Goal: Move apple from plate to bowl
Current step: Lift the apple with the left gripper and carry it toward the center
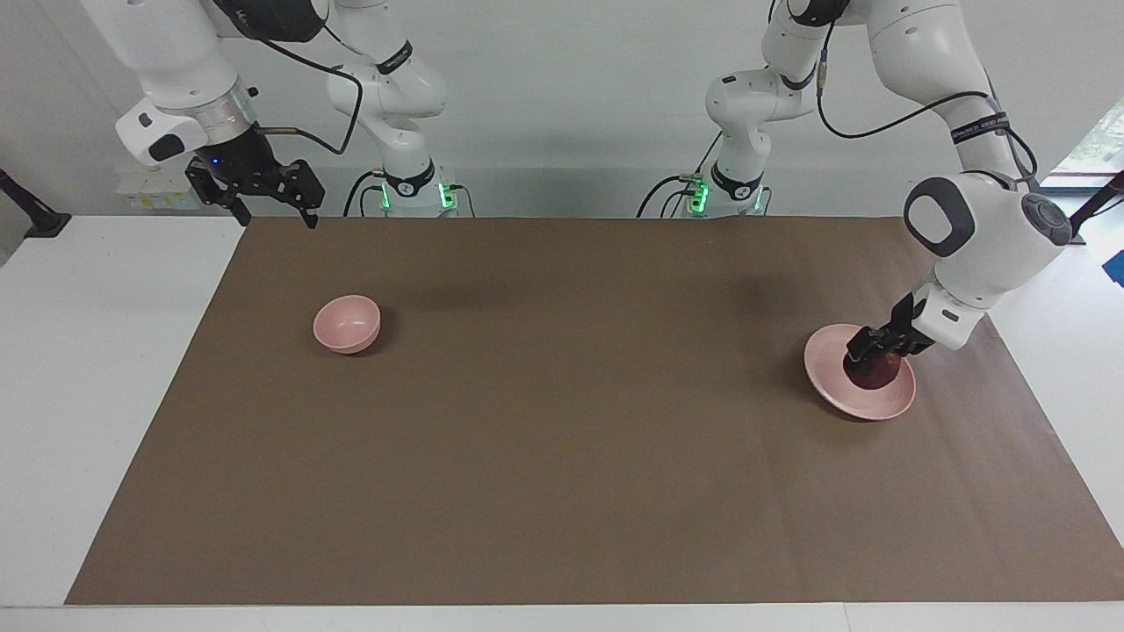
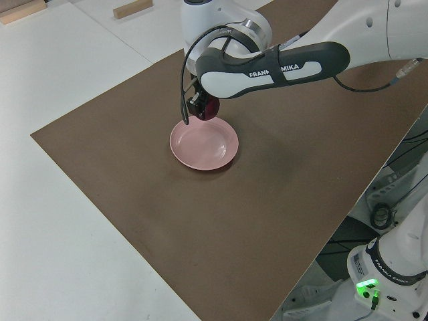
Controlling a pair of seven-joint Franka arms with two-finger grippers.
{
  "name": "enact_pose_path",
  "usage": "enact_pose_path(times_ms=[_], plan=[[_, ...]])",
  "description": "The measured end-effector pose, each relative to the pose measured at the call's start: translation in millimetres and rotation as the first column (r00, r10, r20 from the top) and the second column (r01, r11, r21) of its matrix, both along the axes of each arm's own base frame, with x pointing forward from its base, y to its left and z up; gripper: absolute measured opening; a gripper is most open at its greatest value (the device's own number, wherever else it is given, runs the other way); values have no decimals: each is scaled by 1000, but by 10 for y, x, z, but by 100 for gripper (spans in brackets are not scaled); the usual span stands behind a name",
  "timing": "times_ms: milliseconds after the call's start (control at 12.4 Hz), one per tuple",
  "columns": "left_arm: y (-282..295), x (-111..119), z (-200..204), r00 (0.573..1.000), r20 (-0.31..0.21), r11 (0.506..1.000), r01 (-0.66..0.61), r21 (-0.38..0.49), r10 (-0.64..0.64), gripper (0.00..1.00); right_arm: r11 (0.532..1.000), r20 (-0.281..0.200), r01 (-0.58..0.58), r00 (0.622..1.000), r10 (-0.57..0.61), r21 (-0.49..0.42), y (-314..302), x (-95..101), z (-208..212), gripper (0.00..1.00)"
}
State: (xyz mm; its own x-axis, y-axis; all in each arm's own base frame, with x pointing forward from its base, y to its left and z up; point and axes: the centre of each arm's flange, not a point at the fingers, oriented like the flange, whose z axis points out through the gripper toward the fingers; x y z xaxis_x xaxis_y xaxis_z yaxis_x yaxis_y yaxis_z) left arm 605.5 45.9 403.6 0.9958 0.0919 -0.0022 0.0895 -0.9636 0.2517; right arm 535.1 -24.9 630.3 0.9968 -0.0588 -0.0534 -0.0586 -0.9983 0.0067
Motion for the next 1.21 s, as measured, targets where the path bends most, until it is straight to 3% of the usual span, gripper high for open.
enact_pose_path(times_ms=[486, 810, 1214], plan=[[-334, -113, 409, 998, 45, 964, 51, -259, -41, 70, 1000, 0, 0, 1000, 0, 0, 0, 0, 0, 100], [-655, -302, 807, 995, 50, 898, 100, -429, -88, 70, 1000, 0, 0, 1000, 0, 0, 0, 0, 0, 100], [-1159, -461, 1250, 990, 92, 813, 144, -564, -111, 70, 1000, 0, 0, 1000, 0, 0, 0, 0, 0, 100]])
